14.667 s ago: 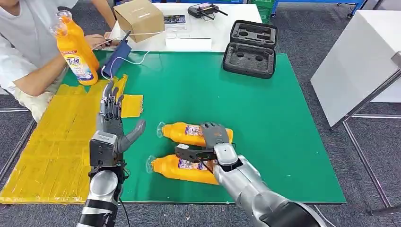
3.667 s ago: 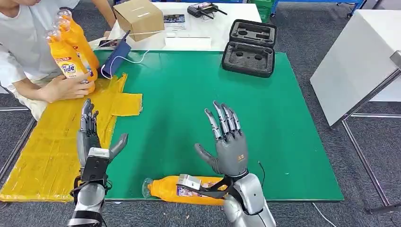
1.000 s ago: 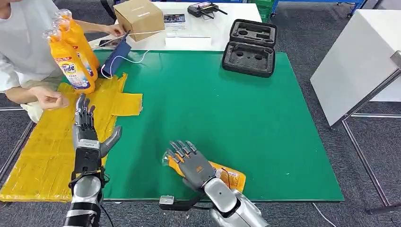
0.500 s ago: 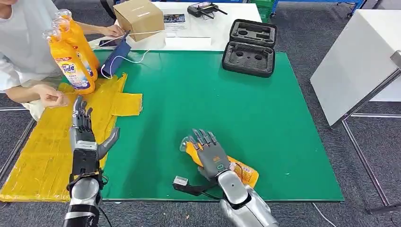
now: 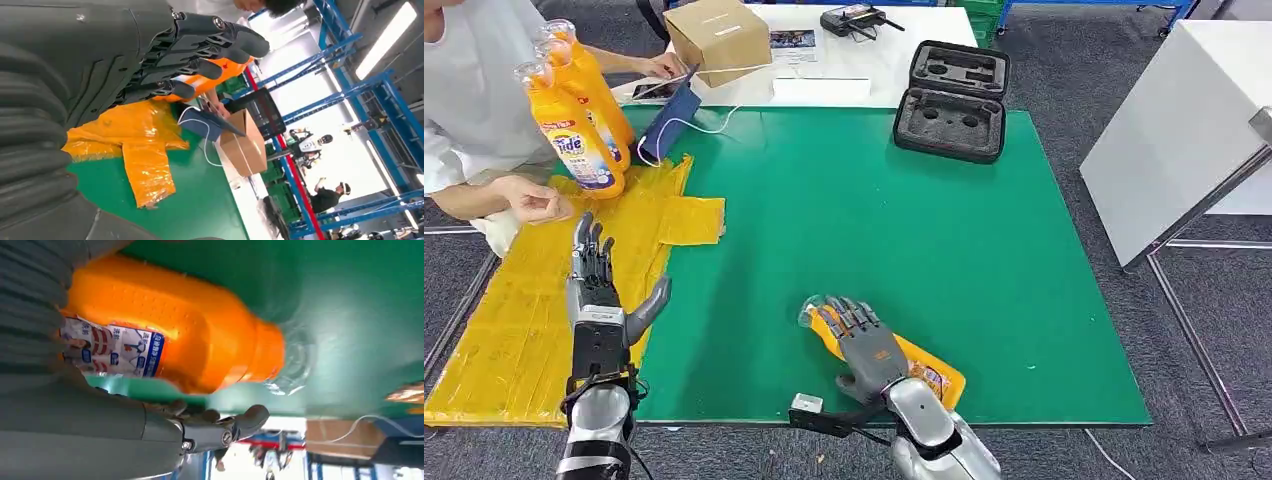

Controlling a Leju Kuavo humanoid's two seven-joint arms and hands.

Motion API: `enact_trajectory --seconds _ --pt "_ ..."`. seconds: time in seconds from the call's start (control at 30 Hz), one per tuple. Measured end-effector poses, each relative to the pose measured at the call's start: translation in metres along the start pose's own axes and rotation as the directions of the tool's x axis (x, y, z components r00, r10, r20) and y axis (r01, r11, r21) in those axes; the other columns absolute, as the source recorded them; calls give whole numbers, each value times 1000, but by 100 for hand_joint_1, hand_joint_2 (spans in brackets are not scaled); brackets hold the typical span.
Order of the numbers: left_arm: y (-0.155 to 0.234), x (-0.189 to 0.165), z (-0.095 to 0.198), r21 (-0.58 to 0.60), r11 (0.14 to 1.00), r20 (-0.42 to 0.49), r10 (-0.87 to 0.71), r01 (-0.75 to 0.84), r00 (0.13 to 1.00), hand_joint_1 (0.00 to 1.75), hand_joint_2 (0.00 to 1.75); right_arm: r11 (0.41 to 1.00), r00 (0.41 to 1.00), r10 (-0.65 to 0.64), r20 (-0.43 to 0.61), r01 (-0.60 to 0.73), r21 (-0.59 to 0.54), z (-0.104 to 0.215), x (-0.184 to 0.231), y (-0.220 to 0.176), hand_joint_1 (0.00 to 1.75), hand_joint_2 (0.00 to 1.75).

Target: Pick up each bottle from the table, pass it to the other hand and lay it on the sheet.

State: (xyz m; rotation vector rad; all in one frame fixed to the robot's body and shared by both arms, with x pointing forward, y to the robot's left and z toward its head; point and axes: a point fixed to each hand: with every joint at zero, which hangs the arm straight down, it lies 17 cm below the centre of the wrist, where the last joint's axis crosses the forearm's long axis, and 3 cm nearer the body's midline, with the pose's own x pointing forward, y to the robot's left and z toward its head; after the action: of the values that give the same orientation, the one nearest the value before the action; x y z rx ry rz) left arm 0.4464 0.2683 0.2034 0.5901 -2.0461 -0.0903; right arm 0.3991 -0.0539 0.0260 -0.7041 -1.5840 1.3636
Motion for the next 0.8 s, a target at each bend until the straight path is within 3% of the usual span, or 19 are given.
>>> enact_trajectory --seconds 0.1,0.5,0.7,0.8 --pt "1 0 0 3 1000 1 -1 1 1000 0 175 999 998 -51 21 51 13 6 8 4 0 175" --pt "5 -3 0 11 1000 -3 -5 5 1000 0 175 998 998 -61 31 61 14 12 12 5 0 175" --pt "8 -2 0 21 1000 5 -3 3 1000 0 175 984 983 -171 66 168 56 22 24 11 0 175" --pt "9 -3 0 26 1000 4 -2 2 1000 0 175 987 987 -151 58 147 60 28 22 13 0 175"
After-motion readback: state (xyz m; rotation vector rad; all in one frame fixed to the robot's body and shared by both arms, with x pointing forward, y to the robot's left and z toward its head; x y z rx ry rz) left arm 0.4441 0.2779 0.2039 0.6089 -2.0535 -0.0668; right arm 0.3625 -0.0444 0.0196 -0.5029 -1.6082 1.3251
